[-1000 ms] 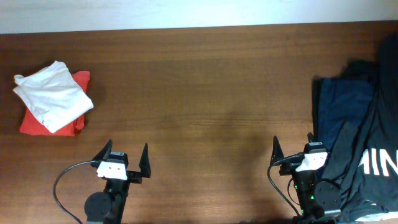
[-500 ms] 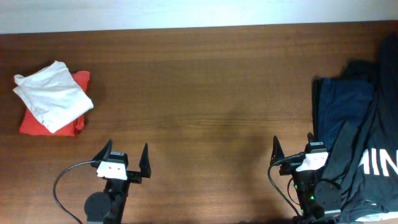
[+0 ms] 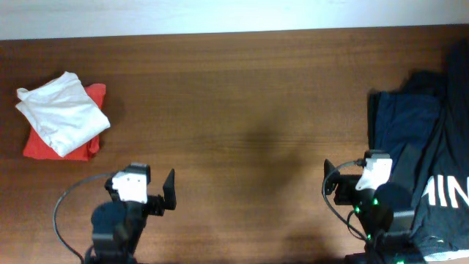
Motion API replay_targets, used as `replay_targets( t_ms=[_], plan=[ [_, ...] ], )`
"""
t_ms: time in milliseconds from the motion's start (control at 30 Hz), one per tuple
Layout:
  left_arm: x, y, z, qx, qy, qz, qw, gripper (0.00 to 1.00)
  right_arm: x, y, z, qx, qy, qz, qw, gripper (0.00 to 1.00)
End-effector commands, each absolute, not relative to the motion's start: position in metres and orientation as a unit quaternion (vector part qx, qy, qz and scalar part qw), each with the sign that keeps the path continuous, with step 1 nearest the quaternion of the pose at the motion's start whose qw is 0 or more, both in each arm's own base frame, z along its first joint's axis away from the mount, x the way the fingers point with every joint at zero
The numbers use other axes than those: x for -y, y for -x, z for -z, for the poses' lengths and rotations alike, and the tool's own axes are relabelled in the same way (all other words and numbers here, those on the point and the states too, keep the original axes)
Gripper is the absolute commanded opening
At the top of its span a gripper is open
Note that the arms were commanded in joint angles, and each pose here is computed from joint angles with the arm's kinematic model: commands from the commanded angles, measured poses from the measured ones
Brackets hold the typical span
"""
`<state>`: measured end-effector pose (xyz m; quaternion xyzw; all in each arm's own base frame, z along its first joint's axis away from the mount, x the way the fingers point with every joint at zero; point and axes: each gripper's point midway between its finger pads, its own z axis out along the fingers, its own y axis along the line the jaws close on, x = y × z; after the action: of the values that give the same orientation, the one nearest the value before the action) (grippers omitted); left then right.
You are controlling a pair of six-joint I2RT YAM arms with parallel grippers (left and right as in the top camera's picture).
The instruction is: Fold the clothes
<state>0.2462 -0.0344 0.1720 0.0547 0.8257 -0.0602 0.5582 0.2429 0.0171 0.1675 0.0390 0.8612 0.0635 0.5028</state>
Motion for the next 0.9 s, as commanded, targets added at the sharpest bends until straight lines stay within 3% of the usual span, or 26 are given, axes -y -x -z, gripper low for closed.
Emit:
replay_targets(
  t_ms=[0,100,200,300,367,433,700,767,867],
  plan=[
    [0.036,-0.26,-0.19,-0.848,-0.05,0.066,0.523,0.99,-0.017,-0.25,-0.176,-0.897,-0.045,-0.056,0.435,0.99],
    [0.039,-0.27,-0.199,-0.876,-0.052,0.072,0.473,0.99,-0.017,-0.254,-0.165,-0.943,-0.048,-0.044,0.327,0.99],
    [0.04,-0.279,-0.194,-0.894,-0.051,0.071,0.439,0.99,-0.013,-0.265,-0.151,-0.961,-0.057,-0.029,0.27,0.99],
    [0.04,-0.281,-0.185,-0.902,-0.05,0.071,0.423,0.99,0.056,-0.234,-0.111,-0.946,-0.265,0.088,0.163,0.98],
    [0.04,-0.281,-0.185,-0.902,-0.05,0.071,0.424,0.99,0.078,-0.228,-0.094,-0.934,-0.319,0.104,0.122,0.99],
    [0.04,-0.281,-0.185,-0.902,-0.05,0.071,0.424,0.99,0.101,-0.22,-0.072,-0.921,-0.365,0.114,0.075,0.91],
    [0.04,-0.281,-0.185,-0.902,-0.05,0.071,0.424,0.99,0.148,-0.201,-0.024,-0.888,-0.438,0.142,-0.005,0.82],
    [0.04,-0.281,-0.185,-0.902,-0.05,0.071,0.424,0.99,0.153,-0.198,-0.021,-0.883,-0.448,0.142,-0.01,0.75],
    [0.04,-0.281,-0.185,-0.902,-0.05,0.071,0.424,0.99,0.156,-0.199,-0.021,-0.881,-0.452,0.142,-0.005,0.45]
  ],
)
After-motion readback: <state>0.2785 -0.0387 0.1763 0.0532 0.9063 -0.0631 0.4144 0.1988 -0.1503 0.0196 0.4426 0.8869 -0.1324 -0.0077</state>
